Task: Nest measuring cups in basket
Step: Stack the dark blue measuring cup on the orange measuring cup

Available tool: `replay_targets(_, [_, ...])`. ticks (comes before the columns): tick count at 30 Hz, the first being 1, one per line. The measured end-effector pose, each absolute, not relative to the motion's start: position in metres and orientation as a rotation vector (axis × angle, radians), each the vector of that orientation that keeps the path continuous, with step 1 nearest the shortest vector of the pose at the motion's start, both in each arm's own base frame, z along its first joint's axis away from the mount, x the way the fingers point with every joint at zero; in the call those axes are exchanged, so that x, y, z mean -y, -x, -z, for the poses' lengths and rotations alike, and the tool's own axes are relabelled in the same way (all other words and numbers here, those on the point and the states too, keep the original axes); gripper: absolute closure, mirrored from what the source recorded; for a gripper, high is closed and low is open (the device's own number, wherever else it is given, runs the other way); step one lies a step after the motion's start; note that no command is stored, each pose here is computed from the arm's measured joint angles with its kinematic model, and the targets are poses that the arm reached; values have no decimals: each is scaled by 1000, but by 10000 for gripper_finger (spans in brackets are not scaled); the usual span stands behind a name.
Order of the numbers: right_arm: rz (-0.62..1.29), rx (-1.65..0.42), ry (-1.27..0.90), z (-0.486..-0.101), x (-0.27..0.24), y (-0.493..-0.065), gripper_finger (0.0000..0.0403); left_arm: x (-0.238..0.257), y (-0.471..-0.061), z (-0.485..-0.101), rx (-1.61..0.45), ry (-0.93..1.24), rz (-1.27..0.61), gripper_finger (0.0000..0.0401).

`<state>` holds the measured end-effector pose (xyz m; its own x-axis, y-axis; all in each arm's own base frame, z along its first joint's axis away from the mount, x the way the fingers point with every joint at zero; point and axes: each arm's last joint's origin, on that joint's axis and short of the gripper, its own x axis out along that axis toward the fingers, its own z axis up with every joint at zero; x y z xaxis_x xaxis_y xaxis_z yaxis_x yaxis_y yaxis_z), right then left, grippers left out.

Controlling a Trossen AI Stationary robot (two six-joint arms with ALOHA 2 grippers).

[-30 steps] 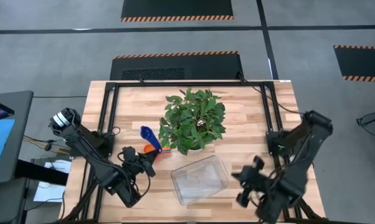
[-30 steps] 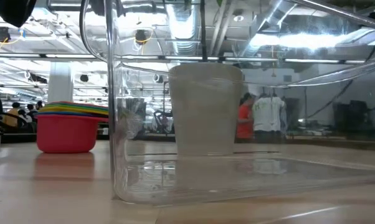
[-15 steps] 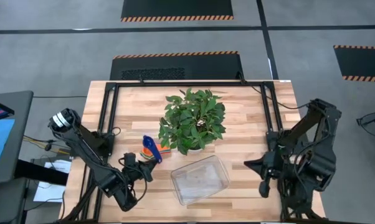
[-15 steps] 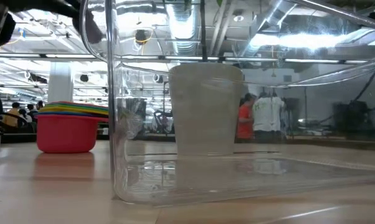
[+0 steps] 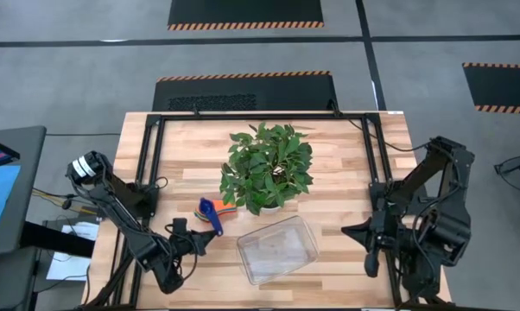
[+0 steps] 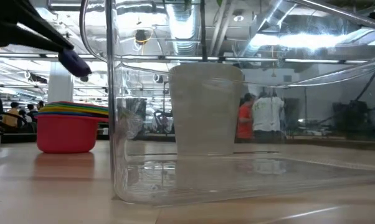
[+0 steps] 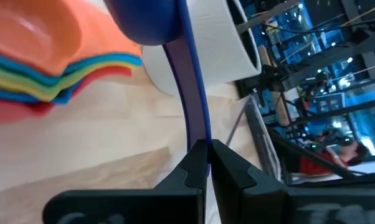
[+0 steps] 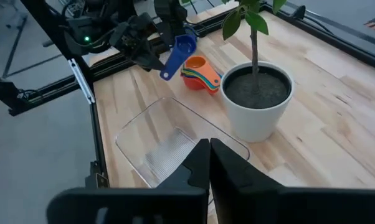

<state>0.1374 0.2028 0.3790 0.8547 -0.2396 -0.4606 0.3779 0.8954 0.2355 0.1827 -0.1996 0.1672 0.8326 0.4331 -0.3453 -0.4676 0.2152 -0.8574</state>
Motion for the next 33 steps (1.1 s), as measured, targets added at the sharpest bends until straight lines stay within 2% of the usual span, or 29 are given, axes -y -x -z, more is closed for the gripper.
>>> replay_targets(9, [330,-436,-323,-379,-203,-138,386,188,-189,-157,-88,1241,-676,401])
replay_targets(33, [327,-435,-336,-379,-204,-138,379,184,-190,-154,-167,1216,-715,401])
